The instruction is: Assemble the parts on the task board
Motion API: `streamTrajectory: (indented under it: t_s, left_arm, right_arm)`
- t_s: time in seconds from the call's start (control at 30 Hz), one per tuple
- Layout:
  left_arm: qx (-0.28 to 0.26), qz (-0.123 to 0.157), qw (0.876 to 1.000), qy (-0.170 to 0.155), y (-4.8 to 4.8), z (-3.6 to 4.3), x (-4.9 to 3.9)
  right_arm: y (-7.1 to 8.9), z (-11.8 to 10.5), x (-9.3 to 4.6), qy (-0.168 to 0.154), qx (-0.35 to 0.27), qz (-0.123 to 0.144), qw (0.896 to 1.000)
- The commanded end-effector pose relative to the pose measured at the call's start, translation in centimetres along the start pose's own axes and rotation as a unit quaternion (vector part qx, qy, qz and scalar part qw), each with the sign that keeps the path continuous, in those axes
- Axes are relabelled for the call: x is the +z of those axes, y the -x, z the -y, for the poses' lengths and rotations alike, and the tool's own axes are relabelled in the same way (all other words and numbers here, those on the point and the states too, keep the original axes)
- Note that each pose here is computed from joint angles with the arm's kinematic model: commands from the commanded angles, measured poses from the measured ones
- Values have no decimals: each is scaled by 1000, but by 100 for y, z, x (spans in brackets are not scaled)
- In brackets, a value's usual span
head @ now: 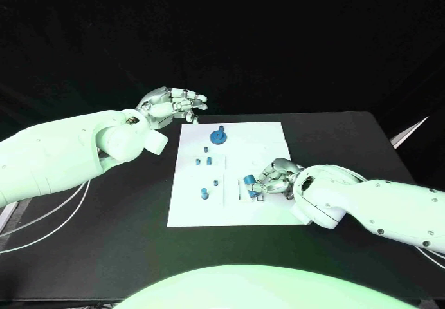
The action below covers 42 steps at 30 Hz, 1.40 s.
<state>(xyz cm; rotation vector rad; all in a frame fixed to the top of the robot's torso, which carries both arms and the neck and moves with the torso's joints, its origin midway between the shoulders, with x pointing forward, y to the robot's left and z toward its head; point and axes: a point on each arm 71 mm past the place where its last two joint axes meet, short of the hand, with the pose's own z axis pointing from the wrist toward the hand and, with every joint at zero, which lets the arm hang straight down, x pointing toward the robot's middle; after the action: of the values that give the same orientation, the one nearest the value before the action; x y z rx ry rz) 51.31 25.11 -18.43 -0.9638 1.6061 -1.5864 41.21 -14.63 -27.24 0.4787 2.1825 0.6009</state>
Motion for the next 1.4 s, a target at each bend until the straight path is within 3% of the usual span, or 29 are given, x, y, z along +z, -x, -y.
streamTrajectory:
  t_s: [0.03,0.93,1.4]
  left_arm:
    - [-1,-3,1000,-1,-12,7,4]
    - [-1,-3,1000,2,-6,1,7]
    - [0,0,1000,2,14,1,-3]
  right_arm:
    - [-24,-13,4,0,-2,-9,1000]
    - [-42,-70,-11,17,-11,-3,1000]
    - [0,29,-146,20,-34,-6,999]
